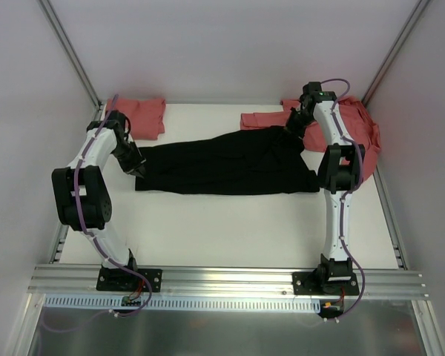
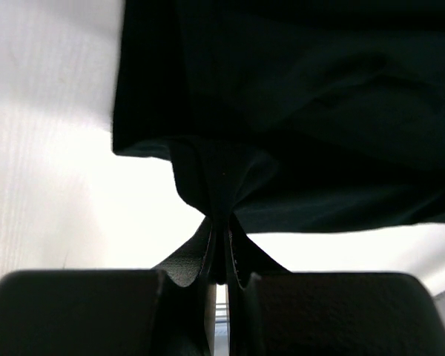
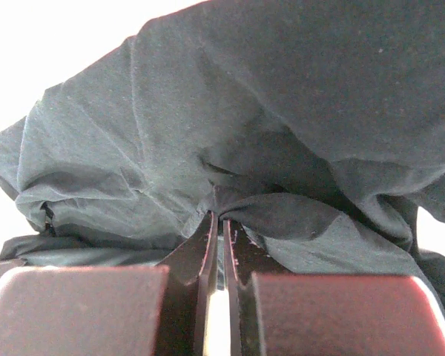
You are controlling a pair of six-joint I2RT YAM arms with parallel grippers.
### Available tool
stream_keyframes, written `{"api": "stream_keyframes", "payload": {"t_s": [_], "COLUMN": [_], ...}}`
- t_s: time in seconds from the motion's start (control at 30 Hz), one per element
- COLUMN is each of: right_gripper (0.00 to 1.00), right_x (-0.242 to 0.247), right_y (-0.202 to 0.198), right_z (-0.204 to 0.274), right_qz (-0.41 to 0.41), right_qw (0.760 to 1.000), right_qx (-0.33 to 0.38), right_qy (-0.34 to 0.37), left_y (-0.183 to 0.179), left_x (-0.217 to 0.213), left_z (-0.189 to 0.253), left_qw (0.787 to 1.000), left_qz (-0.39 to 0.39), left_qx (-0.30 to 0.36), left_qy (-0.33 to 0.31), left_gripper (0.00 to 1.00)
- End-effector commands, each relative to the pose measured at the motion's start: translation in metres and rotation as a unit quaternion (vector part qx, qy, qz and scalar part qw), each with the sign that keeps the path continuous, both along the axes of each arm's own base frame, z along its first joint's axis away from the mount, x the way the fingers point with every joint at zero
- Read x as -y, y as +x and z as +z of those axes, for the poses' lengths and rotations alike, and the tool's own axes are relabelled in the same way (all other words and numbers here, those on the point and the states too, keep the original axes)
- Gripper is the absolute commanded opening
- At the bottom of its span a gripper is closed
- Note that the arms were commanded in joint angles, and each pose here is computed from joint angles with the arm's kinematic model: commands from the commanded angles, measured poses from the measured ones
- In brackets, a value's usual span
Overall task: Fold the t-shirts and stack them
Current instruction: Fold the other side of the tshirt into a rectangle
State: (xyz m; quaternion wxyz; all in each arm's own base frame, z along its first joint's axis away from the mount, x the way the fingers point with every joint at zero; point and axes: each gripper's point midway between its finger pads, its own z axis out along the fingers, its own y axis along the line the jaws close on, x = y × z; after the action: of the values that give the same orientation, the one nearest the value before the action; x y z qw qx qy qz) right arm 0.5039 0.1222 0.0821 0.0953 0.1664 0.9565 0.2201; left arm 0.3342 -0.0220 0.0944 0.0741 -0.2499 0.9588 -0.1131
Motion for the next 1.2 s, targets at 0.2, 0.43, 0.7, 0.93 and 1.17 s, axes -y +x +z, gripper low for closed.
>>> {"api": "stream_keyframes", "payload": {"t_s": [0.2,0.43,0.7,0.93,1.17], "right_gripper": [0.73,0.99,1.00,0.99,0.99], "right_x": [-0.002,0.004,0.010,0.011,0.011], "right_y": [0.006,0.009,-0.004,-0.012,-0.018], "right_z": [0.002,0.033,0.058,0.062,0.067], "right_qz": [0.002,-0.004,0.000,0.002,0.005], "right_qw": [1.000,0.999,0.998,0.998,0.998], "right_qx": [0.010,0.041,0.055,0.051,0.052], "right_qy": [0.017,0.021,0.023,0.024,0.026], "left_y": [-0.008,0.006,0.023,0.042,0.062], "left_x": [-0.015,-0.009,-0.014,-0.036,-0.049], "left_z": [-0.019,-0.022,-0.021,-0.005,-0.001], "left_qw": [0.999,0.999,0.999,0.996,0.990], "left_qz": [0.020,0.024,0.032,0.075,0.120], "left_qx": [-0.037,-0.029,-0.020,-0.001,0.004], "left_qy": [0.015,-0.006,0.001,0.054,0.070], "left_gripper": [0.00,0.00,0.00,0.00,0.10]}}
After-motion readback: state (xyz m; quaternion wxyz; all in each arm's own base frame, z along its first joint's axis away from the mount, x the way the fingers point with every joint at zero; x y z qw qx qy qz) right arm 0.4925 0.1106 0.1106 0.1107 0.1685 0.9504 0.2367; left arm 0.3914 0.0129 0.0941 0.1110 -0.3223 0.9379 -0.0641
